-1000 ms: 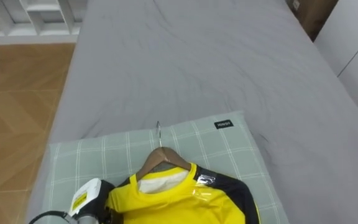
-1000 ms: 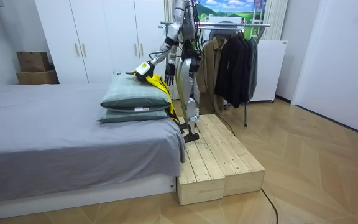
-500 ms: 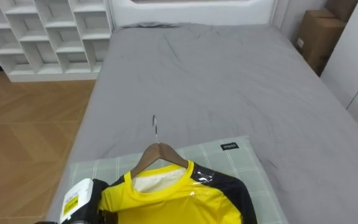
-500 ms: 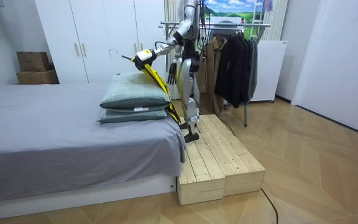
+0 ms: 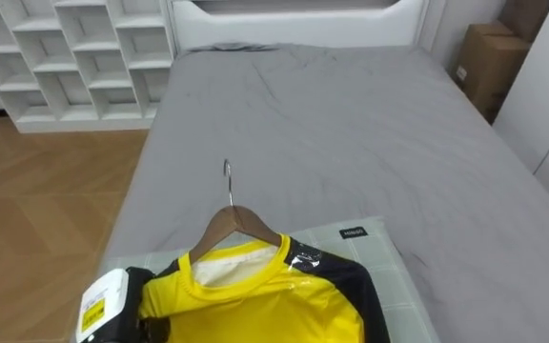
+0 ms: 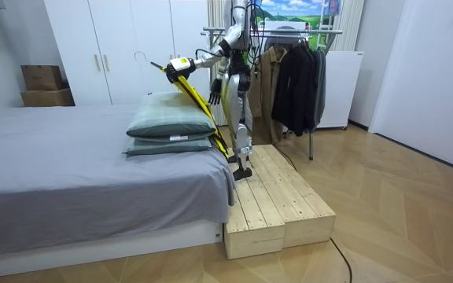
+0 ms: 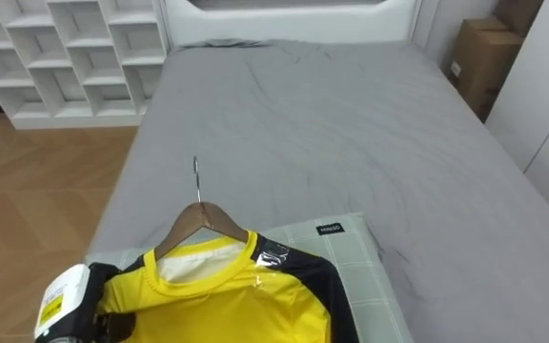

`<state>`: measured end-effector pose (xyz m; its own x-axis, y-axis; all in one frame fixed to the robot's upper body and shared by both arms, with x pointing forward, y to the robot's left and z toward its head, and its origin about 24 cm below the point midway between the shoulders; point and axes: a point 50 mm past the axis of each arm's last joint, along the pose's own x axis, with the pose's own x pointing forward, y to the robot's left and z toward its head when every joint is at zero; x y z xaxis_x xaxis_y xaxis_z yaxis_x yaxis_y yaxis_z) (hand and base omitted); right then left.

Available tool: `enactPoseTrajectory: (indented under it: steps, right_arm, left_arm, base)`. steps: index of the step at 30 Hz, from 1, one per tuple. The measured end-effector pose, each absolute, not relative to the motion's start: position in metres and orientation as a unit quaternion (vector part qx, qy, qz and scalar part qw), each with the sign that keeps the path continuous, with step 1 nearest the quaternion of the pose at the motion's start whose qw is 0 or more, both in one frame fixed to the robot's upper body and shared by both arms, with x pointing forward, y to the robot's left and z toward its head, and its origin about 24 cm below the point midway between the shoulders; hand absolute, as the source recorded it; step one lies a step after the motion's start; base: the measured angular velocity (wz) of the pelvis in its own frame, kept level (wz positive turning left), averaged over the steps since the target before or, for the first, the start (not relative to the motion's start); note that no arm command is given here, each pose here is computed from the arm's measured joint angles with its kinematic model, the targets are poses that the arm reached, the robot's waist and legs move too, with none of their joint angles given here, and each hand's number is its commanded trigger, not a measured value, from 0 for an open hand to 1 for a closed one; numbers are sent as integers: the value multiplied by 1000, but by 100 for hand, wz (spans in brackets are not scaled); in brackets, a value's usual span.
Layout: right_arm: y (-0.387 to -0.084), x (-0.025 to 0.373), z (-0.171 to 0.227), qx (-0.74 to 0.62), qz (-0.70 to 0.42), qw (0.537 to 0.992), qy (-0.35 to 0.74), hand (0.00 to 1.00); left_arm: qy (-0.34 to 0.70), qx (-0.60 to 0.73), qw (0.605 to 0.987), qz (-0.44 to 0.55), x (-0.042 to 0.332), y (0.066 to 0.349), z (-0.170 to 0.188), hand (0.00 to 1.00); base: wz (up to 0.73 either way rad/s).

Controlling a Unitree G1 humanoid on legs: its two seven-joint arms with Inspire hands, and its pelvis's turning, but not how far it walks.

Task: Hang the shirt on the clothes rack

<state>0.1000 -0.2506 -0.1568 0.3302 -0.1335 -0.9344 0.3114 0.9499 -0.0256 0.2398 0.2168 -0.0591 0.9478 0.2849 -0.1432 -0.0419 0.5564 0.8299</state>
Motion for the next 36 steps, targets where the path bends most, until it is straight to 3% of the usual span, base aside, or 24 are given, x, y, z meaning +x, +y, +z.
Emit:
enactPoseTrajectory:
  steps: [10, 16, 25, 36]
  right_arm:
    - [-282, 157, -123, -98, -158, 867, 462, 0]
    - [-284, 191, -96, -163, -163, 899, 372, 0]
    - [-263, 239, -38, -297, -123, 926, 197, 0]
    - [-229, 264, 11, -393, -74, 915, 58, 0]
  left_arm:
    - [81, 484, 864, 110, 248, 221, -43, 100]
    - [78, 485, 864, 108, 248, 221, -41, 100]
    - [17, 498, 860, 108, 253, 215, -20, 100]
    - [17, 502, 858, 106, 254, 214, -17, 100]
  base:
    - [-1]
    - [-1]
    - [0]
    - [-1]
